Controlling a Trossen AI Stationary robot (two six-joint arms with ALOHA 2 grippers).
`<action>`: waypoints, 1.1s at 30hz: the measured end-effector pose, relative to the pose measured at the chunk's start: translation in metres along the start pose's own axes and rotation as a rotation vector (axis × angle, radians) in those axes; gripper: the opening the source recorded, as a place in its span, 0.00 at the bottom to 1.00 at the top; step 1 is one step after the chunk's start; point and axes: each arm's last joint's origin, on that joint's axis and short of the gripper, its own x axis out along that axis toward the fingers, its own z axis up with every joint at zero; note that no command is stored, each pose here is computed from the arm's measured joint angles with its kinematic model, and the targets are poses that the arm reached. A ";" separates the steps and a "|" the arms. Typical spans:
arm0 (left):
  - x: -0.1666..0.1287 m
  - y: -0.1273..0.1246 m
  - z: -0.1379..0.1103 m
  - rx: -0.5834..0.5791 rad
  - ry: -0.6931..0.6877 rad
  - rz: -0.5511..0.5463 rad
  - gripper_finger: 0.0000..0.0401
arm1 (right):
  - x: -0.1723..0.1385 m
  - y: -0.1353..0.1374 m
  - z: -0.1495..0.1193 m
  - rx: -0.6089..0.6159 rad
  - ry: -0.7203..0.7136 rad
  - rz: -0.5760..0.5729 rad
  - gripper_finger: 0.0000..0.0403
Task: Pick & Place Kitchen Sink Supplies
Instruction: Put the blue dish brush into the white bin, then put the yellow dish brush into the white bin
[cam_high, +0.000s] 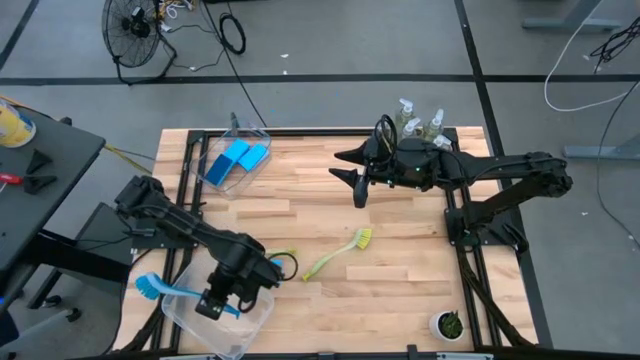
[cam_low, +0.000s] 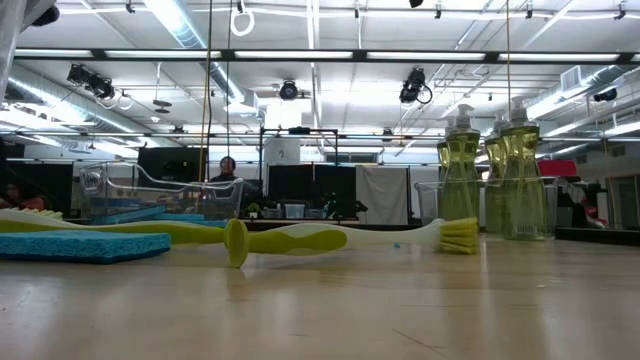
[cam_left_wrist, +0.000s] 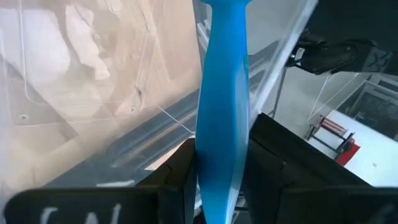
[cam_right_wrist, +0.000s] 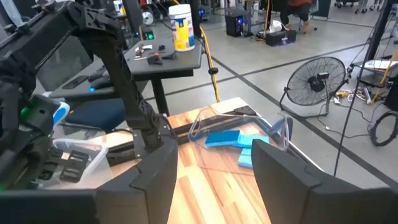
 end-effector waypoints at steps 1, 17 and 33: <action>0.002 0.001 0.002 0.001 0.007 0.001 0.25 | 0.000 0.000 0.000 -0.001 0.002 0.000 0.51; 0.011 0.005 0.011 -0.170 0.054 -0.040 0.30 | 0.000 0.000 -0.002 -0.012 0.018 -0.001 0.51; 0.011 0.004 0.006 -0.183 0.100 -0.063 0.74 | 0.000 0.001 -0.002 -0.022 0.025 0.025 0.51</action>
